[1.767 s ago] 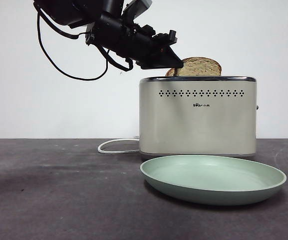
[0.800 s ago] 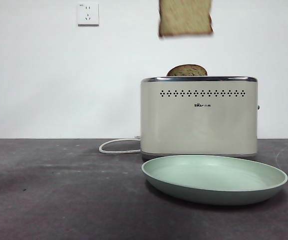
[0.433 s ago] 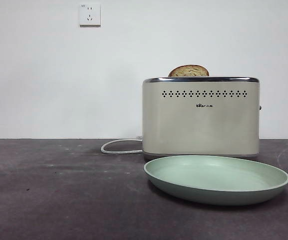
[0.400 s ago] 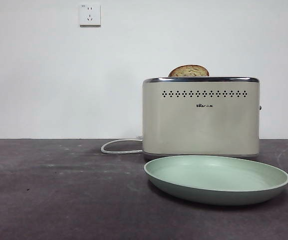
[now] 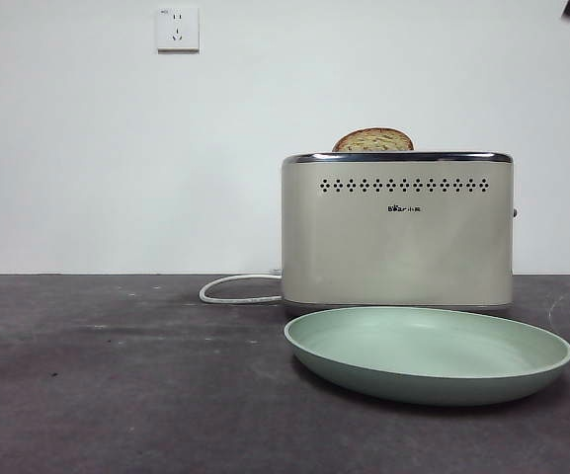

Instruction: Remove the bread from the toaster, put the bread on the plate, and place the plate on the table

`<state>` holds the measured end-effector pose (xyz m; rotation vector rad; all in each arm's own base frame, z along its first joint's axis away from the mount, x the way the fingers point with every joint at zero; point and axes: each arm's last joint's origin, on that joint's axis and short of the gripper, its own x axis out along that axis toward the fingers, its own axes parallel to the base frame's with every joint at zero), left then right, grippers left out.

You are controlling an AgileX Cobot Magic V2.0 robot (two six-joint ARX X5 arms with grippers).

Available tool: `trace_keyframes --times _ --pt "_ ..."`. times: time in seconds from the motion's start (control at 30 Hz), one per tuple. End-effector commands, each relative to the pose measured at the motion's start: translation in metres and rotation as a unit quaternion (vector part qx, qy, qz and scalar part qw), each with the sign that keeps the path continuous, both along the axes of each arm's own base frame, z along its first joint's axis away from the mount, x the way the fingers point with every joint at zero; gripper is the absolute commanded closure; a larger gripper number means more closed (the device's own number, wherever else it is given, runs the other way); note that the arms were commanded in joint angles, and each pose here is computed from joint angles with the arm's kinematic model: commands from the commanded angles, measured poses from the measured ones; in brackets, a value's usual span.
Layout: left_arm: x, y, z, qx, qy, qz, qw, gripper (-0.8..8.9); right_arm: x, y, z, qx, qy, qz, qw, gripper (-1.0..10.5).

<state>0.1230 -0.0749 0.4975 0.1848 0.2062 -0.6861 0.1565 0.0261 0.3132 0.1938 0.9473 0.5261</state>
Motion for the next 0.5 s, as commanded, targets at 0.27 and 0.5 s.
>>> trace_keyframes --times 0.27,0.5 --pt "-0.065 0.038 -0.082 -0.054 0.055 0.032 0.997 8.19 0.057 0.005 -0.041 -0.007 0.081 -0.001 0.997 3.2" --pt "-0.079 0.045 -0.098 -0.061 0.083 0.033 0.994 8.19 0.090 0.008 -0.087 -0.015 0.160 0.003 0.987 3.3"
